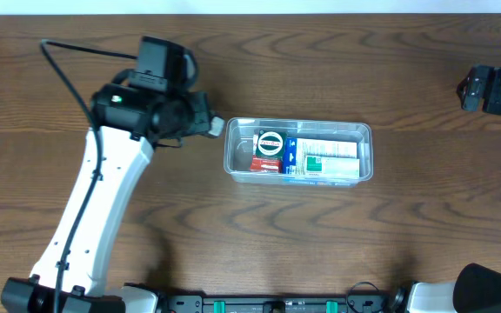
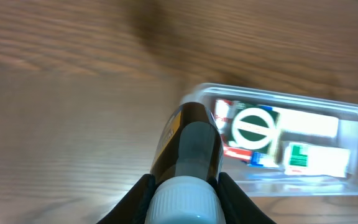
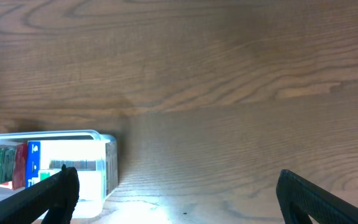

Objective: Pack container
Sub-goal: 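Lift tube and carry it over container with left gripper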

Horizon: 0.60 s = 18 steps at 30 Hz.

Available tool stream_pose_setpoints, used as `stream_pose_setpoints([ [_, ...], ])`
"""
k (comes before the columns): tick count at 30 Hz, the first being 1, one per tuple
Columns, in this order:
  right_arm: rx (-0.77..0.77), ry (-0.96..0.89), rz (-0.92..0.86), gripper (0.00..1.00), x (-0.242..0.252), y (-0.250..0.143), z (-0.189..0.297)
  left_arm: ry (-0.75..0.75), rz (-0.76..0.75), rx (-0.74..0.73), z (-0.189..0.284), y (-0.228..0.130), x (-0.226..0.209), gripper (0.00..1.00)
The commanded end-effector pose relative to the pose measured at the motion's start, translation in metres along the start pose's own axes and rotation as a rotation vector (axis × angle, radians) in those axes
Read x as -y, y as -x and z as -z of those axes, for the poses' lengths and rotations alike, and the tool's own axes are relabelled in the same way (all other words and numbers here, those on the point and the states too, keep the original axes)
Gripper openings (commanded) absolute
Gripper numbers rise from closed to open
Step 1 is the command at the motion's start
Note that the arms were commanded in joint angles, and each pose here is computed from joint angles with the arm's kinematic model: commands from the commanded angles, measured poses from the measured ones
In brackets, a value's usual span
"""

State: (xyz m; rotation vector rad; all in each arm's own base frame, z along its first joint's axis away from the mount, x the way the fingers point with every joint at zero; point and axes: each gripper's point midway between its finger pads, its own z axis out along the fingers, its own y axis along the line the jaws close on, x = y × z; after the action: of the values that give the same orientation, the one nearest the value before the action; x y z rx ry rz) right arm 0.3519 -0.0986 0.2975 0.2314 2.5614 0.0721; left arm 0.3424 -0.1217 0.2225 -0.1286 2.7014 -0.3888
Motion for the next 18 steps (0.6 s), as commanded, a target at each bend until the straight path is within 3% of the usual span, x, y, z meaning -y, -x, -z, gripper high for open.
stream_pose_setpoints([
  [1,-0.001,-0.003,-0.021,0.99,0.003,0.0,-0.001,-0.02,0.013,0.045,0.006,0.002,0.024,0.3],
  [13,-0.002,-0.003,-0.021,0.99,0.003,0.0,-0.001,0.167,-0.024,0.147,-0.005,-0.013,0.051,0.3],
  [18,-0.002,-0.003,-0.021,0.99,0.003,0.0,-0.001,0.232,-0.047,0.113,-0.032,-0.021,0.054,0.3],
])
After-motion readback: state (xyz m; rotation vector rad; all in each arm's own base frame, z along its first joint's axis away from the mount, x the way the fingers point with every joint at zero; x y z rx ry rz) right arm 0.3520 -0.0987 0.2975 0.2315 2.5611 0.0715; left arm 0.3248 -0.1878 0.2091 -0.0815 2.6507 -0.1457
